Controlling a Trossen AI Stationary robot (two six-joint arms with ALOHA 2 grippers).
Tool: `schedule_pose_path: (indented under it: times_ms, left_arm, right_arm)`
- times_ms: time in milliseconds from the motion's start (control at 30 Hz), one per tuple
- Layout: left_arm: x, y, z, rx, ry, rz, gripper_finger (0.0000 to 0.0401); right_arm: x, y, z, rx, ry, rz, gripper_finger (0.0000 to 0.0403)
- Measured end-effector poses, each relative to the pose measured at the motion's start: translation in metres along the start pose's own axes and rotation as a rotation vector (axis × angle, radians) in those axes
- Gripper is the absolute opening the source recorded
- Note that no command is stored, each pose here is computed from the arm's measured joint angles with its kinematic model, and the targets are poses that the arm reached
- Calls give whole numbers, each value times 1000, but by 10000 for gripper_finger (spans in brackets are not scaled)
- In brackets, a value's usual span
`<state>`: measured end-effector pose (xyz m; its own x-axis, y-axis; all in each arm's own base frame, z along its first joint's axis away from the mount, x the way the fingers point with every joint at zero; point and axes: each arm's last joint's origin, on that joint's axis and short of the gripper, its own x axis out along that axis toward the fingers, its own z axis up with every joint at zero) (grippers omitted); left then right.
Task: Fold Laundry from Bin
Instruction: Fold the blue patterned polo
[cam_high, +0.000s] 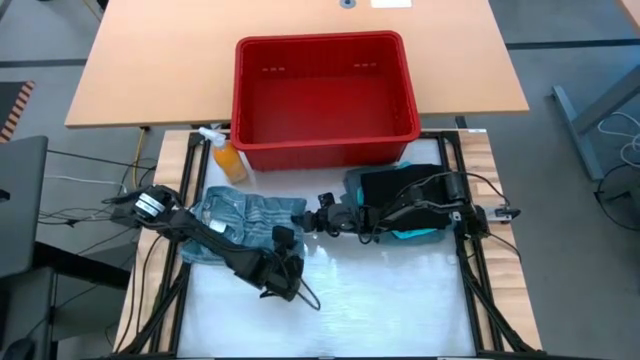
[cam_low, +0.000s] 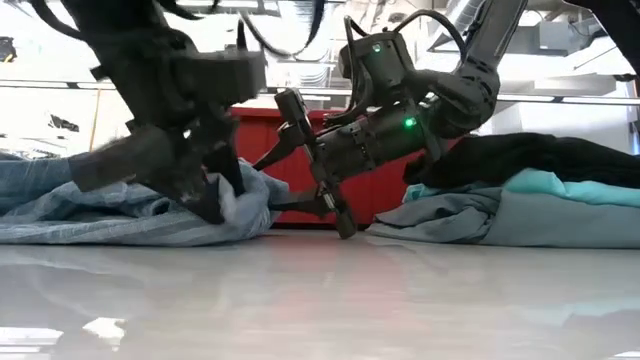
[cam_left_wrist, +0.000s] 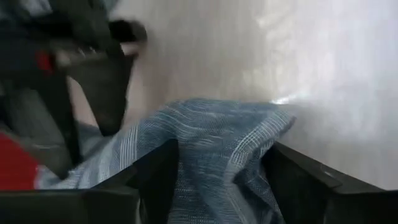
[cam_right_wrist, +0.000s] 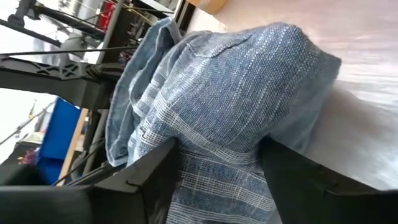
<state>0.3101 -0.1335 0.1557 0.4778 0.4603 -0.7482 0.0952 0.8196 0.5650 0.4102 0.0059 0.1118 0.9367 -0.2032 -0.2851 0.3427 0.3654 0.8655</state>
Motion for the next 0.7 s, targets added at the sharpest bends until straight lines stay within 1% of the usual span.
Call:
schedule_pose_path:
  times_ms: [67,100,167,233,300,333,367,400,467,533,567,700]
  left_arm:
    - [6,3,-2,-27,29,-12,212]
    - [8,3,-2,-33,38,-22,199]
    - [12,2,1,-58,19,-53,156]
    - [12,0,2,-58,12,-84,95]
    - [7,-3,4,-63,-16,-95,31]
    - [3,-3,5,-61,-28,-96,17]
    - [-2,-4,5,-57,-38,-96,12]
    - [-9,-2,8,-65,-58,-91,8]
    - [-25,1,12,-84,-113,-74,3]
    - [-45,9,15,-107,-169,-33,2]
    - [-56,14,15,-124,-195,-10,2]
    - [-101,43,8,-227,-297,42,1]
  right_arm:
    - [1,0,0,-8,7,-17,242]
    - [2,0,0,-12,12,-29,231]
    - [2,0,-1,-32,22,-53,198]
    - [3,0,-1,-78,26,-60,151]
    - [3,2,0,-109,23,-48,93]
    - [2,4,1,-121,19,-38,62]
    - [2,6,2,-140,16,-28,35]
    - [1,9,3,-165,13,-19,22]
    - [-6,21,10,-186,1,9,22]
    - [-13,41,21,-207,-28,68,26]
    - [-19,50,25,-229,-33,78,26]
    - [-42,80,40,-311,-71,111,20]
